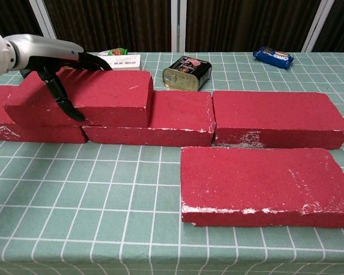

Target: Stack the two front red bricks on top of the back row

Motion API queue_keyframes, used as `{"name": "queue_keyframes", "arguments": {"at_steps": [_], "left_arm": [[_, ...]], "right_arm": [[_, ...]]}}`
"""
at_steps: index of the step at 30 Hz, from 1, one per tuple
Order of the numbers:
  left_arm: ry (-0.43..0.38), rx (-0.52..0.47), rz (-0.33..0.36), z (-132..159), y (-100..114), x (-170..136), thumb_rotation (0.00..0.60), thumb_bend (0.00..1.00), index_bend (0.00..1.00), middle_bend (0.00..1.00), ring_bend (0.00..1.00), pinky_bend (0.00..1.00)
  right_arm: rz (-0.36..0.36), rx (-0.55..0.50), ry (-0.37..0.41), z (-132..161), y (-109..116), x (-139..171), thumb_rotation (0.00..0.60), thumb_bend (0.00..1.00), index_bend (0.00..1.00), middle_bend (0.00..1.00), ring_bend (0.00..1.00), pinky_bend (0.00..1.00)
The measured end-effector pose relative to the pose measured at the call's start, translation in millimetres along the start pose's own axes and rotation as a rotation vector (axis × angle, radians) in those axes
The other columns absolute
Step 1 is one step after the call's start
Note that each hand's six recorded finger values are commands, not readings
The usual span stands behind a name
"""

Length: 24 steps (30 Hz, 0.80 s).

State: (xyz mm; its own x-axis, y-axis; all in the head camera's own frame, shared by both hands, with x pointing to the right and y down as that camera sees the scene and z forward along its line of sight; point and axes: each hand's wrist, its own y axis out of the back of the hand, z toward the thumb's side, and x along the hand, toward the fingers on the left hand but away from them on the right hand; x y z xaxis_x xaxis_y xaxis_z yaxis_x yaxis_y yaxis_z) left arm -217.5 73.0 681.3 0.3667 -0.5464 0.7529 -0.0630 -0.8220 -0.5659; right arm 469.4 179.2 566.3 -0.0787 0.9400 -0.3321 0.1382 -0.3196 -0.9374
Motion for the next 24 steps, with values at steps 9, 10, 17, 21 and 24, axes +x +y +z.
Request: {"name": "queue_keyframes", "arguments": {"at_steps": [9, 10, 17, 21, 24], "left_arm": [[-0.018, 0.014, 0.005, 4.0, 4.3, 1.1, 0.600, 0.00, 0.14, 0.15, 0.00, 0.00], [-0.018, 0.015, 0.004, 4.2, 4.5, 1.3, 0.600, 0.00, 0.14, 0.15, 0.00, 0.00], [-0.014, 0.018, -0.002, 3.4, 4.1, 3.7, 0.600, 0.00, 0.14, 0.14, 0.00, 0.00], [-0.008, 0.010, -0.013, 1.7, 1.6, 4.4, 0.600, 0.00, 0.14, 0.13, 0.00, 0.00], [-0.007, 0.005, -0.013, 0.9, 1.4, 5.0, 0.600, 0.00, 0.13, 0.11, 0.00, 0.00]], "right_arm": [[-0.001, 0.001, -0.001, -0.3, 0.2, 0.1, 0.600, 0.17, 0.00, 0.00, 0.00, 0.00], [0.000, 0.001, -0.001, -0.2, -0.1, 0.1, 0.600, 0.17, 0.00, 0.00, 0.00, 0.00], [0.003, 0.002, -0.003, -0.7, -1.3, -0.2, 0.600, 0.17, 0.00, 0.00, 0.00, 0.00], [0.005, 0.002, -0.002, -0.9, -1.6, -0.3, 0.600, 0.17, 0.00, 0.00, 0.00, 0.00], [0.005, 0.002, -0.002, -0.7, -1.7, -0.5, 0.600, 0.17, 0.00, 0.00, 0.00, 0.00]]}}
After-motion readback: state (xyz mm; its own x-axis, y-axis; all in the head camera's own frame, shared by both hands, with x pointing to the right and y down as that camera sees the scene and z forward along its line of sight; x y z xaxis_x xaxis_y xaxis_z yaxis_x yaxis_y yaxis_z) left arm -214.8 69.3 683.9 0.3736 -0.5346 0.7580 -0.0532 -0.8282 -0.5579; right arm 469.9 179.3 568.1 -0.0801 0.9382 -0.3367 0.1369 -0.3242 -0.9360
